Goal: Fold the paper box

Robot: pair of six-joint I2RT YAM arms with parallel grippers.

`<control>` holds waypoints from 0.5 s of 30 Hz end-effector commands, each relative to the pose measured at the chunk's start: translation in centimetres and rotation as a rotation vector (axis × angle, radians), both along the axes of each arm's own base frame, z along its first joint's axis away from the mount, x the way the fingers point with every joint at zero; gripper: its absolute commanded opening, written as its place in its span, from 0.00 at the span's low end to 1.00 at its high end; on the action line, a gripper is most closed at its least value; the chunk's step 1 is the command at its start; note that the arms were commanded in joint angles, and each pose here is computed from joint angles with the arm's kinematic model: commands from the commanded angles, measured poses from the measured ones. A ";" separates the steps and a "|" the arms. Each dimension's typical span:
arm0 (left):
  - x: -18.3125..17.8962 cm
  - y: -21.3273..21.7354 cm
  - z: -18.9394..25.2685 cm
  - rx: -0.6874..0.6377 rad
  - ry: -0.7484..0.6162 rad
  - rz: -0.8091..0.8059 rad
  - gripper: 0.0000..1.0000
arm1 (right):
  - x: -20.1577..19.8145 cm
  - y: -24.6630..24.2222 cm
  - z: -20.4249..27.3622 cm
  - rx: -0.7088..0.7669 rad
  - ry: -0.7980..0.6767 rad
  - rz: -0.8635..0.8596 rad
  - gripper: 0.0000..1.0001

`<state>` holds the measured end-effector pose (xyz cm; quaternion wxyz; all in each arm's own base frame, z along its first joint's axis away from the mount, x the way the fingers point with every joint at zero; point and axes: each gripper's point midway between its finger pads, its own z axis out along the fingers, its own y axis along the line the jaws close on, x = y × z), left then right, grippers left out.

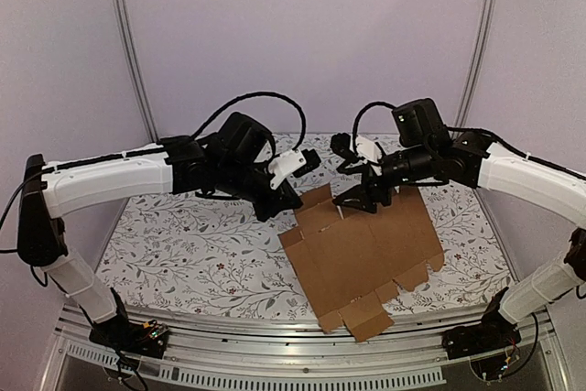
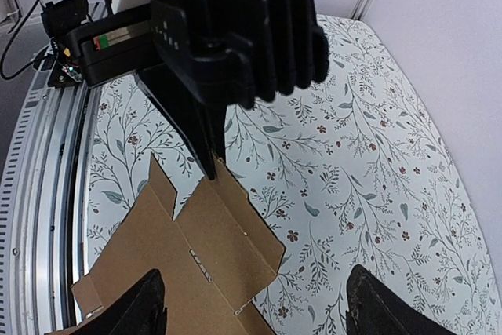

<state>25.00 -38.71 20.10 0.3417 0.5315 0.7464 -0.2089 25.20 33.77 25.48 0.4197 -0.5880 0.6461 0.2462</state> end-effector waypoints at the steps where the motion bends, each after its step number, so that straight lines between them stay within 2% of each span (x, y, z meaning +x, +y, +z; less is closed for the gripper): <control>1: -1.8 -0.5 1.3 -0.045 0.002 -0.052 0.00 | -0.4 1.4 -0.4 0.016 0.045 0.059 0.74; 5: -2.5 -0.7 1.6 -0.055 0.005 -0.073 0.00 | 0.0 2.3 -0.3 0.054 0.053 0.068 0.70; 10: -2.9 -1.0 1.9 -0.068 0.015 -0.093 0.00 | 0.1 2.9 -0.4 0.064 0.070 0.080 0.60; 15: -3.1 -1.2 2.0 -0.084 0.021 -0.099 0.01 | -0.1 3.0 -0.6 0.070 0.090 0.093 0.44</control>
